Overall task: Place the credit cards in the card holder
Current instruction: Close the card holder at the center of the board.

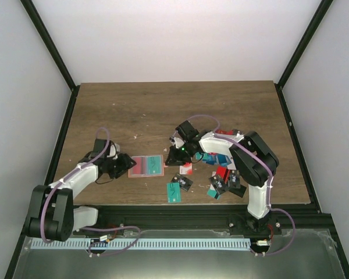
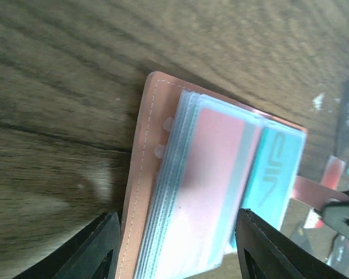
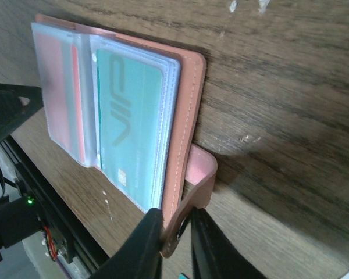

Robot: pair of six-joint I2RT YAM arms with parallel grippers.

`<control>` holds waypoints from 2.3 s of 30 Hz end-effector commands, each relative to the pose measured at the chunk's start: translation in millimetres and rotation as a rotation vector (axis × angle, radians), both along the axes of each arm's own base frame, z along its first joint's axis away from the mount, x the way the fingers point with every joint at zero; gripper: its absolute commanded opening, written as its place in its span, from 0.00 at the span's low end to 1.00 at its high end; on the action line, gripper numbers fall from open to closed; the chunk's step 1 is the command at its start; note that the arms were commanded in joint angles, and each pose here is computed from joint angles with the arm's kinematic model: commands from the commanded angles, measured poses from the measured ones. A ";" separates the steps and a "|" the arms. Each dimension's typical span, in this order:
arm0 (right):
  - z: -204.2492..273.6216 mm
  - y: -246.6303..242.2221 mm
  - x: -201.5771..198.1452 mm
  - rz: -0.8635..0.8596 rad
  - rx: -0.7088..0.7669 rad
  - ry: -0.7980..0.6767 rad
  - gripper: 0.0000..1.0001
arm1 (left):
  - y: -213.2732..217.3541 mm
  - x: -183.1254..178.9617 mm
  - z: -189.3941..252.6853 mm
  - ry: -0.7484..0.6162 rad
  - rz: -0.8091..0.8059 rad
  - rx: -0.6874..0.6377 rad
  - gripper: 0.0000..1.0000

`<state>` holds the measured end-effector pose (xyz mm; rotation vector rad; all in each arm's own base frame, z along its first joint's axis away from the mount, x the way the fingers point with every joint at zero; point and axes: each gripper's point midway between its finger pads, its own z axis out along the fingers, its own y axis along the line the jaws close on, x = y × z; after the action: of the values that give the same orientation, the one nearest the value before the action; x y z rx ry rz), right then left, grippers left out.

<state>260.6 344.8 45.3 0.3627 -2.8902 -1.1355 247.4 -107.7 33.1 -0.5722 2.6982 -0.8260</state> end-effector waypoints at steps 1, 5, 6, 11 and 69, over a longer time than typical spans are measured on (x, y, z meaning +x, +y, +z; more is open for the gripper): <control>-10.0 1.2 -1.6 0.010 -0.019 0.012 0.12 | -14.7 9.4 27.4 -0.108 -0.040 -0.086 0.56; -16.7 -1.2 -1.6 0.004 -0.042 0.020 0.09 | -21.7 14.2 44.7 -0.166 -0.055 -0.125 0.55; -18.6 -1.9 -1.7 0.003 -0.048 0.023 0.08 | -23.1 14.9 48.0 -0.177 -0.057 -0.133 0.55; -19.9 -1.7 -1.4 0.003 -0.049 0.023 0.06 | -35.3 17.2 59.7 -0.219 -0.097 -0.183 0.55; 13.9 7.0 42.8 0.003 -0.031 -0.065 0.20 | -73.6 15.6 -7.6 -0.059 -0.343 0.078 0.09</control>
<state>289.6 355.0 34.5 0.3797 -2.8894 -1.0893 265.7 -187.3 33.5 -0.0802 2.7564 -0.8843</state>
